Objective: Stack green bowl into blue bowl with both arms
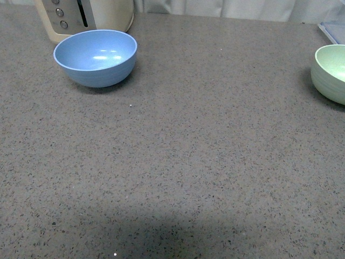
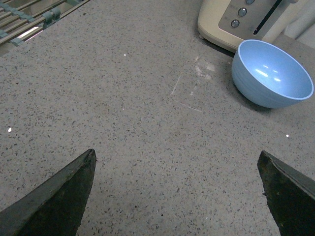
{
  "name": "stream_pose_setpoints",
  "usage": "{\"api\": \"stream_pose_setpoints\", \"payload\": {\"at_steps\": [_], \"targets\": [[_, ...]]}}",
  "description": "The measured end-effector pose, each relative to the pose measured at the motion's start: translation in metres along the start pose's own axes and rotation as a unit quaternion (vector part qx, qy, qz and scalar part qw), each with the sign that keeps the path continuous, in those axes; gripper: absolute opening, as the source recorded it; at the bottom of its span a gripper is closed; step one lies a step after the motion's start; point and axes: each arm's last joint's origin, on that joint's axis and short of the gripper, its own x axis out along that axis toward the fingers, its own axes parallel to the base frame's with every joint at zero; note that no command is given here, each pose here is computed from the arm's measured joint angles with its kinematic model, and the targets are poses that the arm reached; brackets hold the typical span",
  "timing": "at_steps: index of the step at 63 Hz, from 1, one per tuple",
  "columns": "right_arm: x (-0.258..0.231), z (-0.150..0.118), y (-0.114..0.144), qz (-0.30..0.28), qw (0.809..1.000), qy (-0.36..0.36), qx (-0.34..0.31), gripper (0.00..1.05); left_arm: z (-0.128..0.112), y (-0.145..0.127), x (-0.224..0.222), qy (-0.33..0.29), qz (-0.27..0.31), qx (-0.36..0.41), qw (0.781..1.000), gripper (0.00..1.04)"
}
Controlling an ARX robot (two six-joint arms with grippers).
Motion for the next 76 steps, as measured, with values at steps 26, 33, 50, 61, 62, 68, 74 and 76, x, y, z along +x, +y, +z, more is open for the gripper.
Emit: {"api": "stream_pose_setpoints", "payload": {"at_steps": [26,33,50,61,62,68,74,76], "targets": [[0.000,0.000,0.000,0.000,1.000,0.000,0.000,0.95,0.030,-0.040,0.066,0.063,-0.028,-0.077,0.995,0.98],[0.000,0.000,0.000,0.000,1.000,0.000,0.000,0.95,0.030,-0.053,0.089,0.091,-0.028,-0.101,0.990,0.98],[0.000,0.000,0.000,0.000,1.000,0.000,0.000,0.95,0.034,-0.077,0.131,0.132,-0.022,-0.145,0.980,0.98],[0.000,0.000,0.000,0.000,1.000,0.000,0.000,0.95,0.032,-0.096,0.156,0.150,-0.028,-0.154,0.976,0.98],[0.000,0.000,0.000,0.000,1.000,0.000,0.000,0.95,0.031,-0.097,0.158,0.152,-0.028,-0.154,0.976,0.98],[0.000,0.000,0.000,0.000,1.000,0.000,0.000,0.95,0.027,-0.106,0.170,0.162,-0.036,-0.158,0.973,0.98],[0.000,0.000,0.000,0.000,1.000,0.000,0.000,0.95,0.025,-0.115,0.184,0.166,-0.045,-0.158,0.972,0.98],[0.000,0.000,0.000,0.000,1.000,0.000,0.000,0.95,0.024,-0.117,0.190,0.170,-0.045,-0.159,0.971,0.98]]}}
